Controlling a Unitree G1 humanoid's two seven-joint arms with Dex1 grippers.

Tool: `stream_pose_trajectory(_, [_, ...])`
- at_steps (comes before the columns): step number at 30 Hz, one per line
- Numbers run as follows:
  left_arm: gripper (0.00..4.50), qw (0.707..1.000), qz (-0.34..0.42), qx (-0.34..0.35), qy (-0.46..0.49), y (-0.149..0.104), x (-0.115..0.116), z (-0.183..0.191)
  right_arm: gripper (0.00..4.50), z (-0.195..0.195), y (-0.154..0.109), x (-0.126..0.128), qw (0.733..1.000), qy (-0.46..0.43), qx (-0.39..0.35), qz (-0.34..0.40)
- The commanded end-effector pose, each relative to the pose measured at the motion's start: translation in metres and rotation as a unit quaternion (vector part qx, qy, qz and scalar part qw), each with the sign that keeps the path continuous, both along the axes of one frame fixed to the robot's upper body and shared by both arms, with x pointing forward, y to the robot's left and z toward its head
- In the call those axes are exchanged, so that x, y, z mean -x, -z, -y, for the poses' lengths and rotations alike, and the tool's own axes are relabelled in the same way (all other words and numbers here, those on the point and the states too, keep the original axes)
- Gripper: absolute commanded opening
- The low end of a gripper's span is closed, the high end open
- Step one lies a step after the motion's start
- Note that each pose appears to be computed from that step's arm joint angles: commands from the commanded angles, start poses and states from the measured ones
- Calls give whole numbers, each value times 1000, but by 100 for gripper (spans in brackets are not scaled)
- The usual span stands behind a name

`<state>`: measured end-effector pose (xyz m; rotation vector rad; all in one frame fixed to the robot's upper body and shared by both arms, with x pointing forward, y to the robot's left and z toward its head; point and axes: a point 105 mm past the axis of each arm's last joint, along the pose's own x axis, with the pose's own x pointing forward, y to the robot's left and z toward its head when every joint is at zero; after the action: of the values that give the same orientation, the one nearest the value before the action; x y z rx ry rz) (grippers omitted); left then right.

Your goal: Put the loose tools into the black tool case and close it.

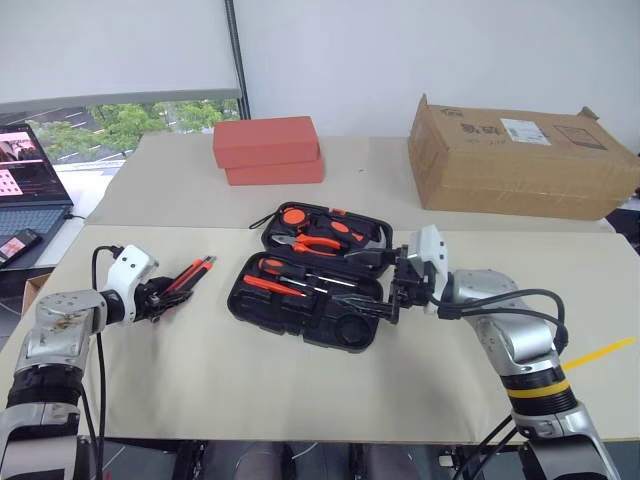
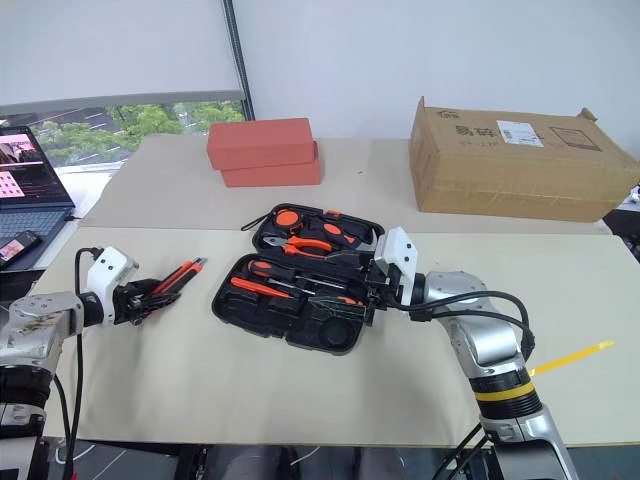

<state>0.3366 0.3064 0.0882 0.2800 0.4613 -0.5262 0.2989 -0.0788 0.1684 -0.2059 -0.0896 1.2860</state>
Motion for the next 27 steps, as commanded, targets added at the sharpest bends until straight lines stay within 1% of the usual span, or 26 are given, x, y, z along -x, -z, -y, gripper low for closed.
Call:
stream_pose_trajectory(1, [171, 1000, 28, 9, -2, -13, -2, -6, 450, -1, -11, 4, 1000, -9, -10, 20])
stream_pose_trajectory(6, [171, 987, 133, 46, 82, -66, -12, 26, 450, 0, -14, 5, 1000, -14, -16, 21])
stream_pose_trajectory(8, [171, 974, 159, 62, 146, -87, -11, 48, 450, 0, -15, 5, 999, -17, -20, 22])
stream_pose_trajectory(10, [171, 962, 161, 44, 215, -96, -8, 67, 450, 1, -17, 4, 999, -18, -24, 20])
stream_pose_trajectory(12, [171, 948, 156, -4, 276, -98, -9, 83, 450, 3, -18, 3, 999, -20, -25, 19])
stream_pose_trajectory(14, [171, 919, 161, -13, 361, -105, -9, 113, 450, 7, -19, 2, 999, -20, -23, 20])
stream_pose_trajectory(16, [171, 895, 158, -14, 417, -107, -5, 131, 450, 8, -19, 0, 999, -20, -21, 21])
stream_pose_trajectory(19, [171, 846, 129, -48, 516, -93, 6, 155, 450, 12, -20, 1, 999, -15, -20, 22])
stream_pose_trajectory(20, [171, 829, 119, -68, 542, -86, 8, 161, 450, 13, -20, 2, 999, -11, -20, 22])
stream_pose_trajectory(21, [171, 820, 113, -81, 555, -81, 8, 164, 450, 15, -20, 3, 1000, -10, -20, 22])
stream_pose_trajectory(23, [171, 796, 95, -137, 582, -63, 6, 163, 450, 19, -16, 6, 1000, -4, -13, 20])
stream_pose_trajectory(25, [171, 780, 83, -165, 597, -54, 2, 162, 450, 22, -13, 9, 1000, 0, -5, 18])
stream_pose_trajectory(27, [171, 778, 81, -161, 602, -55, -2, 166, 450, 24, -12, 12, 1000, 6, -1, 20])
